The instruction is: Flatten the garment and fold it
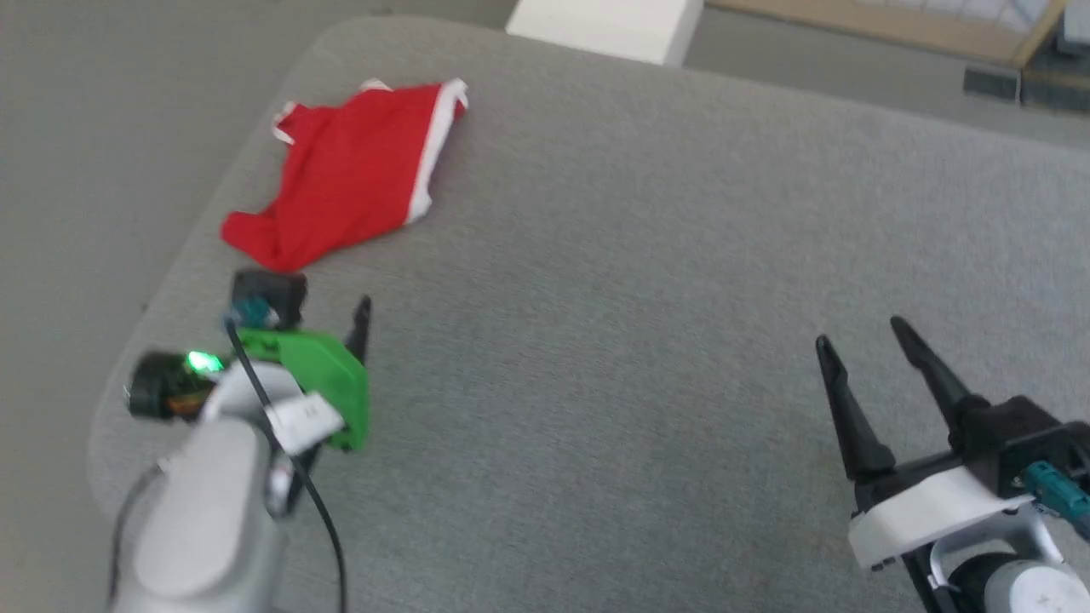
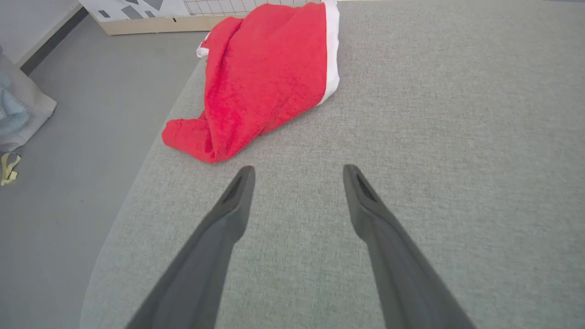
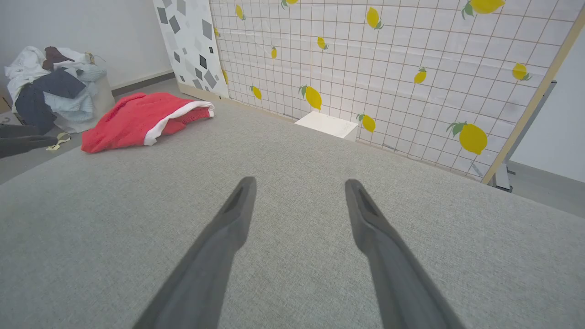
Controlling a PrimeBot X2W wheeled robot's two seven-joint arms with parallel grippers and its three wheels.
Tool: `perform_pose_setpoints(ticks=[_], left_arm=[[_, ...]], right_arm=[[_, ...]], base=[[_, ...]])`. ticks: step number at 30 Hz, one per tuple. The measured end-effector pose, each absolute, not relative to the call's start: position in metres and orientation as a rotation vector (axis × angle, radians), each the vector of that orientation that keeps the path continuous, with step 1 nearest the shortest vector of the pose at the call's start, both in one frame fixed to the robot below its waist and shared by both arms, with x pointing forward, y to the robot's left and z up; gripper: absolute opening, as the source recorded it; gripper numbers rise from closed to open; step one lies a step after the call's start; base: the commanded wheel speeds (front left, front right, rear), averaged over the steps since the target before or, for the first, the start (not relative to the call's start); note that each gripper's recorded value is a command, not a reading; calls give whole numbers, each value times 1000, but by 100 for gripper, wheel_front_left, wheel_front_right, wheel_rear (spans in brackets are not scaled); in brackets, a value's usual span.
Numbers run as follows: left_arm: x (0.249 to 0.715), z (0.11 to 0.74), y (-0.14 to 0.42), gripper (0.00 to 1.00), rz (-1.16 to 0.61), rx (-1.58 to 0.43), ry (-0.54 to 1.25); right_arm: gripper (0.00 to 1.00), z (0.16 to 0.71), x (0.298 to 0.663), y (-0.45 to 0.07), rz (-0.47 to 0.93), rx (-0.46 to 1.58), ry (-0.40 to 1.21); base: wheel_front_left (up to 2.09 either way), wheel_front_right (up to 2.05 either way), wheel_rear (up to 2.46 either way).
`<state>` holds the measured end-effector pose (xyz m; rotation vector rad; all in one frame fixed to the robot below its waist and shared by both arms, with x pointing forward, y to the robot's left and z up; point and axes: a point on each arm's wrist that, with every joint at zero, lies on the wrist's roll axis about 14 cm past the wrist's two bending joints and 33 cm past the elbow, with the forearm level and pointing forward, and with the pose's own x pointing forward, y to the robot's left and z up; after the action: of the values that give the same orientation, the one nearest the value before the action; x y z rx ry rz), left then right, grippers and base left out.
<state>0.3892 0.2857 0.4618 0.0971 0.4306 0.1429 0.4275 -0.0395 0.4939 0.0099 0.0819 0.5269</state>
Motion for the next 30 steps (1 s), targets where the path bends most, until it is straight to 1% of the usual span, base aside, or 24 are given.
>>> perform_pose_setpoints(ticks=[8,14,19,24,30], left_arm=[[450,451,326,100,133,169,517],[482,428,330,100,97,191,604],[493,405,332,100,49,238,673],[498,393,349,100,61,265,709],[504,377,354,100,58,259,744]], right_arm=[[100,476,449,-70,447,1,109],[100,451,457,-92,400,-18,167],[100,434,459,-98,388,-18,205],[100,422,460,-99,378,-9,232],[100,407,456,-101,376,-11,272]], base=[[0,0,0],[0,0,0],[0,0,0],[0,0,0],[0,0,0]])
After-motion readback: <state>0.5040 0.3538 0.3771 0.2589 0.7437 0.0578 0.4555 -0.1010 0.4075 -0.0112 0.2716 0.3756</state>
